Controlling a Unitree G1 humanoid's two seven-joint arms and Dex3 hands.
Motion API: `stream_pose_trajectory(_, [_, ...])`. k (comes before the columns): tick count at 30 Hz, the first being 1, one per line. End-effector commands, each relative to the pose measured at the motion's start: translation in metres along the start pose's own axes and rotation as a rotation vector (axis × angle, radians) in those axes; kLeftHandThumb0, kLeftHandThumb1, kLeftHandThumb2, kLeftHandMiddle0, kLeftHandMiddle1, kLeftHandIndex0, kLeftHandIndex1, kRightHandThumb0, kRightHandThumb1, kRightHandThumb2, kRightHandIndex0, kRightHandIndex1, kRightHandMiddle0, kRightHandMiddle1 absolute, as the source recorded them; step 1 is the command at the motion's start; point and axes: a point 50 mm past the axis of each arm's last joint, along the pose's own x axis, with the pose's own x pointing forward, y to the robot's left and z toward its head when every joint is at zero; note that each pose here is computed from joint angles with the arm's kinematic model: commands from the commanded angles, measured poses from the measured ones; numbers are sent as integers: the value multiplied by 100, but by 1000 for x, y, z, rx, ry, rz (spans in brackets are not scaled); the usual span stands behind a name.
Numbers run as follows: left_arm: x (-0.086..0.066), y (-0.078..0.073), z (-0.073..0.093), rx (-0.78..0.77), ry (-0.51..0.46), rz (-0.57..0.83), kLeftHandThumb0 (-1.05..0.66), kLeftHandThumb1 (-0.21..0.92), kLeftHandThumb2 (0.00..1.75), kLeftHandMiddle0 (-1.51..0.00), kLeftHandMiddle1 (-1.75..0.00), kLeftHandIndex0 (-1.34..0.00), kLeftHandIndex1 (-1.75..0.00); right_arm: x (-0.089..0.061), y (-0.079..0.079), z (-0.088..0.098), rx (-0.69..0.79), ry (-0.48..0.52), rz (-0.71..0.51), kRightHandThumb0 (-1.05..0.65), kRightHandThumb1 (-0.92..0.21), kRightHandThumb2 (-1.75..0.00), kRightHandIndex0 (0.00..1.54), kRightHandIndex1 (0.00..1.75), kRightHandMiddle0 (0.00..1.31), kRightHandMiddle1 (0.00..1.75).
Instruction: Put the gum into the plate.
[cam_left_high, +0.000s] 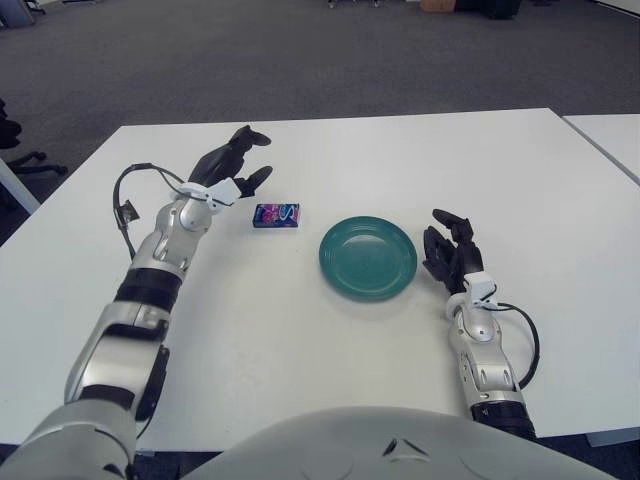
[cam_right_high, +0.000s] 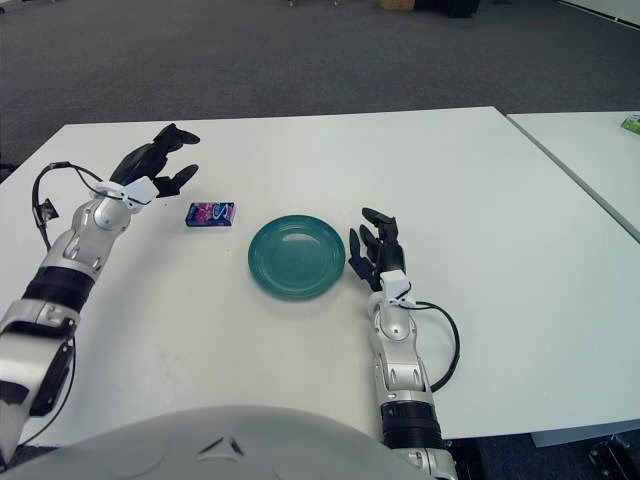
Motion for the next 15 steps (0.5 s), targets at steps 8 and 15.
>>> stream_pose_trajectory(8, [22,-2,3,230,-57,-193,-91,92,45,-28,-24,-2,-102,-10,-1,-26,-3,144,-31,-59,-92,-61,51,1,1,93])
stream_pose_trajectory(15, [20,-12,-1,267,-60,-309,-97,92,35,-28,-23,-3,-102,-12,-7,-27,-16,152,-48,-59,-92,-59,53,3,1,93])
